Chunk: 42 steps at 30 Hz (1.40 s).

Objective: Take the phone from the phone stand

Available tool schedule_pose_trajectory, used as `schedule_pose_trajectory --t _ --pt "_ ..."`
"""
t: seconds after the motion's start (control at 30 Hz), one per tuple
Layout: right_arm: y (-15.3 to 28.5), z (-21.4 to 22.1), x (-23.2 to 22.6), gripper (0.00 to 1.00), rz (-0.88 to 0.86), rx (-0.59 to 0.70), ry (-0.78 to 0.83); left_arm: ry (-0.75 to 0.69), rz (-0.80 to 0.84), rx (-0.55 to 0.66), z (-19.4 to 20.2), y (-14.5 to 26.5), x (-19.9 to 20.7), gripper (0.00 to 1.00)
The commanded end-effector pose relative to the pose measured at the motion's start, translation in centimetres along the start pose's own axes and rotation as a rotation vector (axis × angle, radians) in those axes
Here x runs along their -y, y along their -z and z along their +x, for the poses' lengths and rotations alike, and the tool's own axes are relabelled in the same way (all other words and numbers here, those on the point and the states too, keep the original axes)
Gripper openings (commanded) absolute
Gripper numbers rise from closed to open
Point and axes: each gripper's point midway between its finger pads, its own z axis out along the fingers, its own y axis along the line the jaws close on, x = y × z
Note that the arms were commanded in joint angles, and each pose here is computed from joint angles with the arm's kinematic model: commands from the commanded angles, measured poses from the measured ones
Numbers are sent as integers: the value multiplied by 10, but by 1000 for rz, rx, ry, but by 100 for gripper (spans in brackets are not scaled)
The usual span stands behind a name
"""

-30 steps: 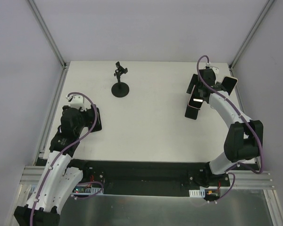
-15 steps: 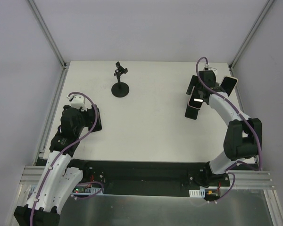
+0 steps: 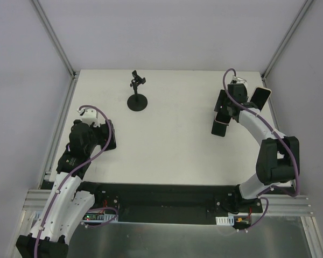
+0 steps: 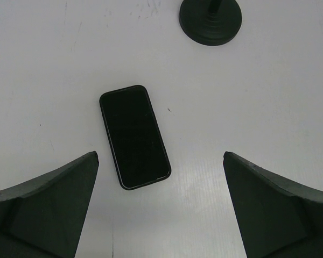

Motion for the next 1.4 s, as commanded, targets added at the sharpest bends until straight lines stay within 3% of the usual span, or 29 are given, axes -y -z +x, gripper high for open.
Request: schedule_pose_trajectory --t 0.0,0.13,0.43,0.6,0.73,1.07,1.37 --pt "23 -25 -3 45 -53 90 8 -4 52 65 -18 1 9 99" --pt "43 -37 -2 26 -72 132 30 -7 87 60 -16 0 16 99" --pt "90 -55 -14 20 -152 195 51 39 292 24 -17 2 58 99" --pt "118 -48 -44 20 -229 191 69 101 418 -2 -25 -1 90 99" --pt "134 -31 -64 20 -294 152 -23 161 534 -33 -30 -4 126 99" --pt "168 10 -130 20 -494 46 -160 103 736 -57 -45 -3 224 99" --pt "192 34 -175 19 -635 -32 -217 41 823 -101 -39 -15 279 89"
